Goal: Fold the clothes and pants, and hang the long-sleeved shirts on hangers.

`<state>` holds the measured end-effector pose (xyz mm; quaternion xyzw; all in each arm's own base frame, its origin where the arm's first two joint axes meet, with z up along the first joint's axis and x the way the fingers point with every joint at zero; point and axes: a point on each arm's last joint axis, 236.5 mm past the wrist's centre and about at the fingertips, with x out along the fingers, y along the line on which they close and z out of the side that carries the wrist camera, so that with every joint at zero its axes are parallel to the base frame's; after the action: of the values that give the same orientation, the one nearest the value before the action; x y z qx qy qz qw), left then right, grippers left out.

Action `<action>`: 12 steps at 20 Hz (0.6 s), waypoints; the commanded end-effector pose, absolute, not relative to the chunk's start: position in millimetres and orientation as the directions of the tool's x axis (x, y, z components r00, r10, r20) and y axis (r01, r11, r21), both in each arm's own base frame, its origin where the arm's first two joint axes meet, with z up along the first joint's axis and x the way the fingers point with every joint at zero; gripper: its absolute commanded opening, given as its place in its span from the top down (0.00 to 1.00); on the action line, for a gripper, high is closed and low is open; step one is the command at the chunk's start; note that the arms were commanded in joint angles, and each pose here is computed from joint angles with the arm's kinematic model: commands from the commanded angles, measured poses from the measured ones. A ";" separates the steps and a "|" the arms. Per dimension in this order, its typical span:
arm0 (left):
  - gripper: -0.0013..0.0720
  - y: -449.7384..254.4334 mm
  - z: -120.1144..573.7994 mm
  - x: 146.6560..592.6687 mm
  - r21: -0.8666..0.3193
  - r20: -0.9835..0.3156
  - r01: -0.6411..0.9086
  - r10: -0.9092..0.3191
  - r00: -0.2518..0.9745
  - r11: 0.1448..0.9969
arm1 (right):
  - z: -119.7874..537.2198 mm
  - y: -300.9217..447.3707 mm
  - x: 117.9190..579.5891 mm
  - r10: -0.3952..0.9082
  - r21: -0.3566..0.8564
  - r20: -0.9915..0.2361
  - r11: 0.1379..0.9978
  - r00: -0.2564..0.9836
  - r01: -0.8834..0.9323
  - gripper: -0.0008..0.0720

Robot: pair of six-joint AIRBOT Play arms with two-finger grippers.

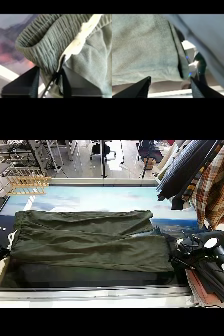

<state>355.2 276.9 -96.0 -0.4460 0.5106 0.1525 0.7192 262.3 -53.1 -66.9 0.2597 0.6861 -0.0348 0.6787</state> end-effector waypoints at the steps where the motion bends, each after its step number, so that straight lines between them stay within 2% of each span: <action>1: 0.85 268.4 -107.0 360.5 -0.484 -0.873 -0.673 -0.255 0.416 0.560 | -89.2 -41.3 258.0 0.358 0.326 -0.934 0.864 -0.015 0.384 0.19; 3: 0.96 266.3 -106.5 359.0 -0.486 -0.872 -0.671 -0.265 0.411 0.559 | -102.1 -28.8 253.3 0.388 0.336 -0.918 0.867 -0.077 0.368 0.23; 4: 0.96 266.3 -105.9 357.3 -0.488 -0.872 -0.673 -0.269 0.410 0.556 | -106.2 -22.3 251.6 0.398 0.340 -0.911 0.870 -0.103 0.358 0.37; 5: 0.96 266.5 -104.5 356.4 -0.495 -0.868 -0.674 -0.275 0.414 0.549 | -109.8 -17.4 251.7 0.399 0.340 -0.909 0.876 -0.117 0.342 0.60; 6: 0.96 267.7 -100.5 356.4 -0.511 -0.858 -0.671 -0.280 0.430 0.537 | -110.3 -13.8 255.5 0.400 0.346 -0.910 0.878 -0.110 0.332 0.93; 9: 0.96 285.6 -70.4 359.4 -0.570 -0.818 -0.653 -0.273 0.506 0.499 | -74.5 0.4 291.8 0.451 0.438 -0.892 0.869 -0.004 0.231 0.96; 12: 0.96 320.5 -21.6 354.8 -0.573 -0.804 -0.611 -0.229 0.549 0.546 | -4.0 -4.9 339.8 0.435 0.459 -0.882 0.880 0.180 0.123 0.96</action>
<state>357.5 299.2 -60.1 -0.4680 0.4786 0.1377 0.7301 307.2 -10.6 -55.8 0.2358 0.6832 0.0711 0.6874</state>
